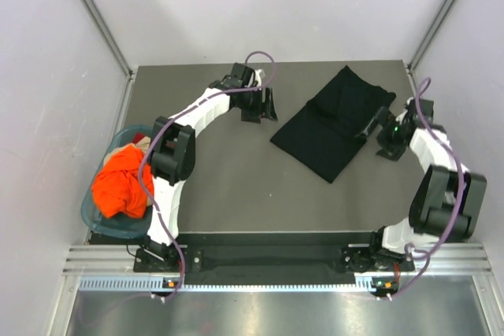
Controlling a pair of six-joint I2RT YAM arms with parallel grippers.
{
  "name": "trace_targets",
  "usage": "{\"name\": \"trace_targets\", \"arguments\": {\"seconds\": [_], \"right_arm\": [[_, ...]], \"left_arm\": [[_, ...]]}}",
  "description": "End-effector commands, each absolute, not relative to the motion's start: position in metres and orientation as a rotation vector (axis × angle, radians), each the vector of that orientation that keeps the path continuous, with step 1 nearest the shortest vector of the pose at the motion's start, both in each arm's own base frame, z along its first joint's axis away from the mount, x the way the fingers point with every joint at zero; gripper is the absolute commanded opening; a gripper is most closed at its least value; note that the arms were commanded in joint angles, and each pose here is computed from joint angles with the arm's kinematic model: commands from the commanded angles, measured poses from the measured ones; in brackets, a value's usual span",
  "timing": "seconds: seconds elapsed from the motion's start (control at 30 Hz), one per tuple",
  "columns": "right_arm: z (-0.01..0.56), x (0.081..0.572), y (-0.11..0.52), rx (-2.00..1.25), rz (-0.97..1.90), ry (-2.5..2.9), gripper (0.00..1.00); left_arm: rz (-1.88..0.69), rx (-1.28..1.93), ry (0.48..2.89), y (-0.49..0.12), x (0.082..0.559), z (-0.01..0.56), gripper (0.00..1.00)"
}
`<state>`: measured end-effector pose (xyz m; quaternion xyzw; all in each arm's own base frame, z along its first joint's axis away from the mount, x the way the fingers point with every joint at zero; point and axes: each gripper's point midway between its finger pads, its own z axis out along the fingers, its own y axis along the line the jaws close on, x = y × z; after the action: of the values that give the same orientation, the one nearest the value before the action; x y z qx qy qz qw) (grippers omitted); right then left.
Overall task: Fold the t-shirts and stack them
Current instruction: Fold the tshirt
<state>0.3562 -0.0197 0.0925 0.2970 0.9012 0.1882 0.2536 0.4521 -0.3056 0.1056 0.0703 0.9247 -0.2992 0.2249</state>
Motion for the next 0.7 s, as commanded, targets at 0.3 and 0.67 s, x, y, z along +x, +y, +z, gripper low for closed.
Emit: {"name": "trace_targets", "arguments": {"seconds": [0.3, 0.67], "right_arm": [[0.051, 0.264, 0.086, 0.771, 0.874, 2.503, 0.99], [0.018, 0.26, 0.095, 0.957, 0.94, 2.462, 0.62]], "left_arm": [[-0.885, 0.194, 2.701, -0.313, 0.433, 0.055, 0.65], [-0.859, 0.212, 2.791, -0.318, 0.423, 0.033, 0.6]]}}
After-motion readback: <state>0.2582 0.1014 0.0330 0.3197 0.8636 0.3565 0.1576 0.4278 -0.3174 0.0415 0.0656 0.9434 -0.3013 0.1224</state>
